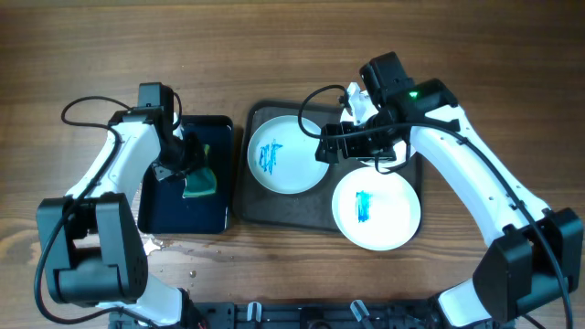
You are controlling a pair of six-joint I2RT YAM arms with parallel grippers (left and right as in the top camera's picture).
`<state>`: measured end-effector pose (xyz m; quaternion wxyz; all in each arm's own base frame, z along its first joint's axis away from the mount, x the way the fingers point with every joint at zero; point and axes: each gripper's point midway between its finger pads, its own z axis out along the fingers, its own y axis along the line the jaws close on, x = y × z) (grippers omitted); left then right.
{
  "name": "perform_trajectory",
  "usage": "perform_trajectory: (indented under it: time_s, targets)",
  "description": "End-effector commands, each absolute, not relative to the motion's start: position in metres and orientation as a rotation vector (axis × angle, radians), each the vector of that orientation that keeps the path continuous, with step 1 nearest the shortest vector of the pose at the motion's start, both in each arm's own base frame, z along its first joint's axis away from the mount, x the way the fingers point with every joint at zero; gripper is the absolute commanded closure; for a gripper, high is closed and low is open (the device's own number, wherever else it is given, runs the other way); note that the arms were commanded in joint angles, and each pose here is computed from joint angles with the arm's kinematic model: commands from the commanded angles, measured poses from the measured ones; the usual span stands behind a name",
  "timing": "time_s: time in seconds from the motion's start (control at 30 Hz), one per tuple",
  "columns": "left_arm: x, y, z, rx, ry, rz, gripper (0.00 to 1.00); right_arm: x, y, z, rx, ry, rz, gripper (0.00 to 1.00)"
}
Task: Clean dirty plates on tray and stack at the side
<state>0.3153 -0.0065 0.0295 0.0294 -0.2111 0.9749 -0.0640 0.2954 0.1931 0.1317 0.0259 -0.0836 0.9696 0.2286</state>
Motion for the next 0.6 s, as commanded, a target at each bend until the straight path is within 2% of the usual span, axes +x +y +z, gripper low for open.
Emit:
perform_trajectory:
  time_s: [0.0,0.13,0.2,0.27,0.33,0.47,0.5,0.53,0.57]
  targets:
    - [0.323,0.000,0.029,-0.663,2.987,-0.169,0.52,0.292,0.194,0.123,-0.236,3.030,0.695,0.00]
    - [0.323,0.000,0.021,-0.668,3.006,-0.165,0.53,0.292,0.194,0.123,-0.239,3.031,0.694,0.00]
    - [0.322,-0.001,0.013,-0.673,3.025,-0.168,0.67,0.291,0.195,0.123,-0.245,3.031,0.695,0.00]
    - [0.322,-0.004,0.011,-0.673,3.032,-0.190,0.72,0.291,0.195,0.123,-0.243,3.031,0.695,0.00]
    - [0.322,-0.009,0.012,-0.673,3.034,-0.238,0.96,0.291,0.195,0.123,-0.243,3.031,0.695,0.00]
    - [0.324,-0.021,0.016,-0.668,3.029,-0.347,0.96,0.290,0.195,0.122,-0.241,3.037,0.693,0.00]
    - [0.325,-0.025,0.018,-0.667,3.027,-0.387,0.91,0.289,0.195,0.122,-0.242,3.039,0.693,0.00]
    - [0.324,-0.028,0.020,-0.668,3.029,-0.421,0.96,0.289,0.195,0.122,-0.242,3.039,0.693,0.00]
    - [0.323,-0.030,0.022,-0.671,3.036,-0.436,0.96,0.289,0.195,0.122,-0.242,3.038,0.693,0.00]
